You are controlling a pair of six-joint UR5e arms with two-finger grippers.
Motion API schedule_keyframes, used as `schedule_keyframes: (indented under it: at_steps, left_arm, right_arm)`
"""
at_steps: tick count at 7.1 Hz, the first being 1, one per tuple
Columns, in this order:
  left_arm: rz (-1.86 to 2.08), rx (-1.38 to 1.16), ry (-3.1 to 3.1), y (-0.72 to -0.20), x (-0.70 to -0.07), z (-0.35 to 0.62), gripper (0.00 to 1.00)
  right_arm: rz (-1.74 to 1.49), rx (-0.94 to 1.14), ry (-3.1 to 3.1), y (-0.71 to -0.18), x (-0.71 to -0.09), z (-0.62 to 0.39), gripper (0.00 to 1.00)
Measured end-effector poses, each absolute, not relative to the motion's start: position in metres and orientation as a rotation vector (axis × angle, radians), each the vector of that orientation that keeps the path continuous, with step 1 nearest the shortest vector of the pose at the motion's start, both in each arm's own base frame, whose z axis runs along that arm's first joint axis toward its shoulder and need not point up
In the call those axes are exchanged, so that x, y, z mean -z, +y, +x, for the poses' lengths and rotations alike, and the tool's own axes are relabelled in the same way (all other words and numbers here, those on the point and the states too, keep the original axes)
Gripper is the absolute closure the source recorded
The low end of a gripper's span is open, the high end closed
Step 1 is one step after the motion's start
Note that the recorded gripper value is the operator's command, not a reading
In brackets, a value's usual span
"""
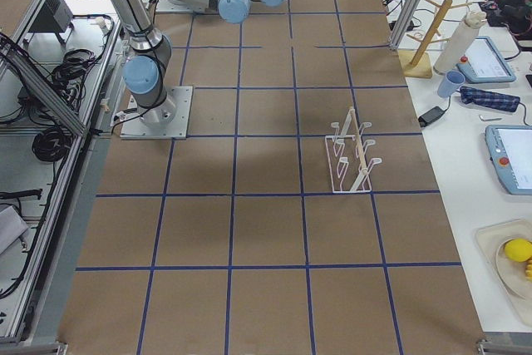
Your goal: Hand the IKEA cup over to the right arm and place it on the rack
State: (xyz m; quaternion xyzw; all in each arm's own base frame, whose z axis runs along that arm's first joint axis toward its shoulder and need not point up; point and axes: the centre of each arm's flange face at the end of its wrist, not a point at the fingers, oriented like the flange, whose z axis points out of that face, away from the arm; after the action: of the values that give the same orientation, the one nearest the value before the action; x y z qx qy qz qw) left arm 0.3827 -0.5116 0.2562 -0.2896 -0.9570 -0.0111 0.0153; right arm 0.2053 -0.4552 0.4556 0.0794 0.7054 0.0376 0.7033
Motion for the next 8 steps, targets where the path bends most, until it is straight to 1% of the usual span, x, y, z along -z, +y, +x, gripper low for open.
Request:
schedule_keyframes:
  at_steps: [2, 4, 6, 8]
  left_arm:
    - [-0.857, 0.069, -2.959, -0.534, -0.331, 0.363, 1.00]
    - [-0.738, 0.114, -2.902, -0.537, -0.402, 0.318, 1.00]
    - [-0.485, 0.088, -2.755, -0.527, -0.444, 0.249, 1.00]
    - [-0.253, 0.036, -2.528, -0.526, -0.468, 0.163, 1.00]
  right_arm:
    - [0.178, -0.085, 1.568, -0.455, -0.456, 0.206, 0.00]
    - [0.180, -0.086, 1.567, -0.455, -0.455, 0.205, 0.00]
    - [0.177, -0.085, 1.569, -0.455, -0.454, 0.206, 0.00]
    - [0.184, -0.091, 1.566, -0.456, -0.453, 0.206, 0.00]
